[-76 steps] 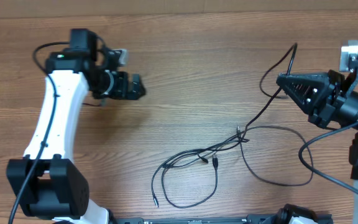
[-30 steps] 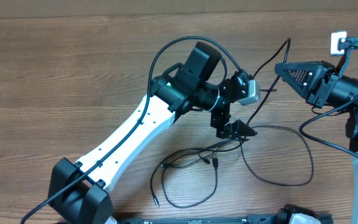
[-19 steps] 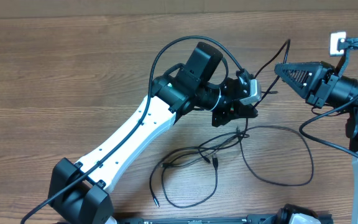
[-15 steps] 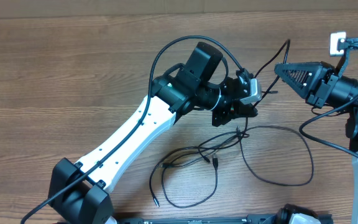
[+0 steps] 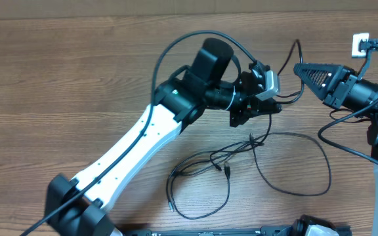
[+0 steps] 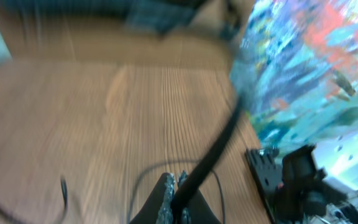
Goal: Untangle cables
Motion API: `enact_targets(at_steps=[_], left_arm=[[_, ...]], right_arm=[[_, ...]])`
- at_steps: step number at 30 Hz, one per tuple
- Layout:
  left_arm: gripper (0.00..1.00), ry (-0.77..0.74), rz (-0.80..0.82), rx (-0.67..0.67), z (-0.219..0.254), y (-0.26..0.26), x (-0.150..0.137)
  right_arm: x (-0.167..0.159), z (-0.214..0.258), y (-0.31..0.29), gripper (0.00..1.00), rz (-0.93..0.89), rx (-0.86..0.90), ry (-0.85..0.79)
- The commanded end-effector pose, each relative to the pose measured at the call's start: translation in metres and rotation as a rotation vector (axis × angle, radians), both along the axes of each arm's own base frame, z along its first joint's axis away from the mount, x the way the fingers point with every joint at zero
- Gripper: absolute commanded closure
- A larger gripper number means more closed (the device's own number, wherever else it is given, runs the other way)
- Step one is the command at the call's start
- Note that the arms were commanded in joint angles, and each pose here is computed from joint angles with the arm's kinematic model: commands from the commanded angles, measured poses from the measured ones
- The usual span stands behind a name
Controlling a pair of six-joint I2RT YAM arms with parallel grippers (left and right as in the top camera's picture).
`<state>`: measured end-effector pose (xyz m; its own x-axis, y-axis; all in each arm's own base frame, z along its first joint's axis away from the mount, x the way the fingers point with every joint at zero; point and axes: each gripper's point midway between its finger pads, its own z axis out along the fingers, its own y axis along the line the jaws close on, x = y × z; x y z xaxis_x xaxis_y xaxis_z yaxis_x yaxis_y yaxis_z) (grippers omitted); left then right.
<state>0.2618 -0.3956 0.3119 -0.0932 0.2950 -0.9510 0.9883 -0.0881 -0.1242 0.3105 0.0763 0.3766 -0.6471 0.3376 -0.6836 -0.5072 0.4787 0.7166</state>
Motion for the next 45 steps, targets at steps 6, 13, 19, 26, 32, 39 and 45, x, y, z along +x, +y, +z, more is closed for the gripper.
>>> enact_targets(at_steps=[6,13,19,26,32,39,45], left_arm=[[0.96,-0.182,-0.029,-0.247,0.121,0.029,-0.045],[0.96,-0.242,0.091,-0.325,0.156,0.036,-0.036],[0.96,-0.256,0.116,-0.407,0.18,0.038,-0.034],[0.96,-0.246,0.179,-0.467,0.197,0.041,-0.026],[0.96,-0.259,0.259,-0.537,0.217,0.046,-0.015],[0.96,-0.247,0.309,-0.602,0.233,0.052,-0.01],[0.96,-0.246,0.31,-0.6,0.233,0.052,-0.01]], right_arm=[[0.022,-0.036,-0.016,0.96,-0.107,-0.059,0.119],[0.02,-0.064,-0.018,0.96,-0.102,-0.083,0.219],[0.007,-0.082,-0.011,0.96,-0.059,-0.116,0.276],[-0.004,-0.084,0.023,0.96,0.051,-0.129,0.284],[-0.008,-0.084,0.041,0.96,0.107,-0.145,0.269],[-0.005,-0.084,0.04,0.95,0.095,-0.159,0.259],[0.008,-0.088,0.031,0.31,0.024,-0.215,0.236]])
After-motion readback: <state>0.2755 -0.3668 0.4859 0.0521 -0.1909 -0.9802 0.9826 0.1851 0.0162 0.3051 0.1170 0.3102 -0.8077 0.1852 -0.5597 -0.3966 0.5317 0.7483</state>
